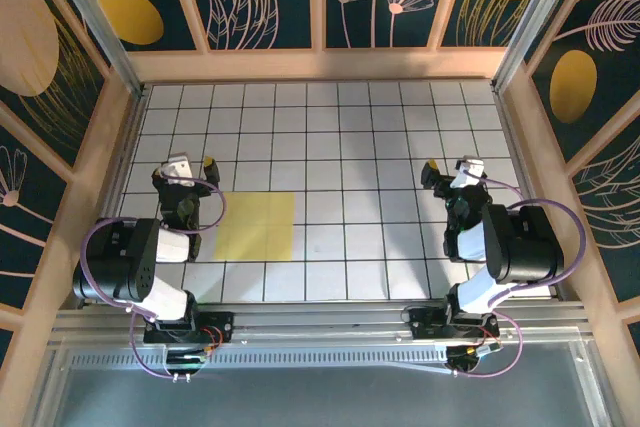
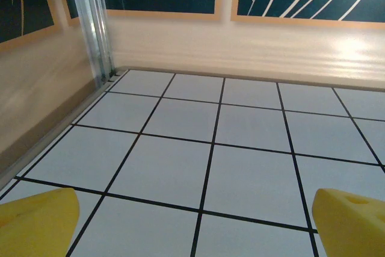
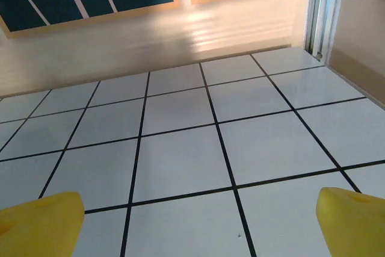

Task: Fold a paper plane with a square sheet of paper (fold left side to right side)

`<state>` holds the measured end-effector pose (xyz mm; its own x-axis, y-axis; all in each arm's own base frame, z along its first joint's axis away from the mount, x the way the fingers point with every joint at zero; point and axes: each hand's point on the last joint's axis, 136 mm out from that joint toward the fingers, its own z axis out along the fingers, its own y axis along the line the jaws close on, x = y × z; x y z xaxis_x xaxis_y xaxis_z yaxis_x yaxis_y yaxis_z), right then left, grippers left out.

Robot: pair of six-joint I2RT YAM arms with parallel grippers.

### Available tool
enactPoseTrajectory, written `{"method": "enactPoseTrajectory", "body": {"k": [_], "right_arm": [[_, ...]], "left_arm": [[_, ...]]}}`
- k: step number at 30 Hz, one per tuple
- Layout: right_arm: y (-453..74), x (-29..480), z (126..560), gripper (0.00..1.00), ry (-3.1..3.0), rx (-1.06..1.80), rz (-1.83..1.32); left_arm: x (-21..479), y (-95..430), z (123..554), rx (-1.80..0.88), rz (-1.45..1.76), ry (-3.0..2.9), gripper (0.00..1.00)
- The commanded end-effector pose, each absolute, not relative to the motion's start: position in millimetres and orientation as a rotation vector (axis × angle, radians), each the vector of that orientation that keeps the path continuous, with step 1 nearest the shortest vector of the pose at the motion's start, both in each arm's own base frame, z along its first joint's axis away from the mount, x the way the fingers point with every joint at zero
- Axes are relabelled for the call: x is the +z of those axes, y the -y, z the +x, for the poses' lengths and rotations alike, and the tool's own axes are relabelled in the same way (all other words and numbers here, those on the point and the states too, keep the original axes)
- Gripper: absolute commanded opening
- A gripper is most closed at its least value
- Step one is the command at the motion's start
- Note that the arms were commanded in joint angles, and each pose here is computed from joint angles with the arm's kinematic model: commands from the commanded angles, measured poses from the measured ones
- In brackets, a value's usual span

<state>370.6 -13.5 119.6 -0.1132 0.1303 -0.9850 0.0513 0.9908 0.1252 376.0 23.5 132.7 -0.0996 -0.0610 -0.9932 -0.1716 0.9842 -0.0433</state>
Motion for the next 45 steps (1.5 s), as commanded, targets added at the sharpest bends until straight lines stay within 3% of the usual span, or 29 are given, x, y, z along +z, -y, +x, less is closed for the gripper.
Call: {"method": "enactPoseTrajectory", "body": {"k": [1, 35, 45], "right_arm": [[13.9, 128.7, 373.8, 0.99, -1.654, 0.050, 0.135], [16.8, 129.7, 373.4, 0.99, -1.651, 0.049, 0.147], [20.8, 175.0, 360.9, 0.99, -1.607, 0.070, 0.205]], "left_arm": [[136.2, -23.7, 376.2, 0.077, -0.188, -1.655, 0.99], [136.4, -23.7, 376.3, 0.074, -0.190, -1.654, 0.99], [159.1, -31.6, 377.7, 0.104, -0.236, -1.659, 0.99]]}}
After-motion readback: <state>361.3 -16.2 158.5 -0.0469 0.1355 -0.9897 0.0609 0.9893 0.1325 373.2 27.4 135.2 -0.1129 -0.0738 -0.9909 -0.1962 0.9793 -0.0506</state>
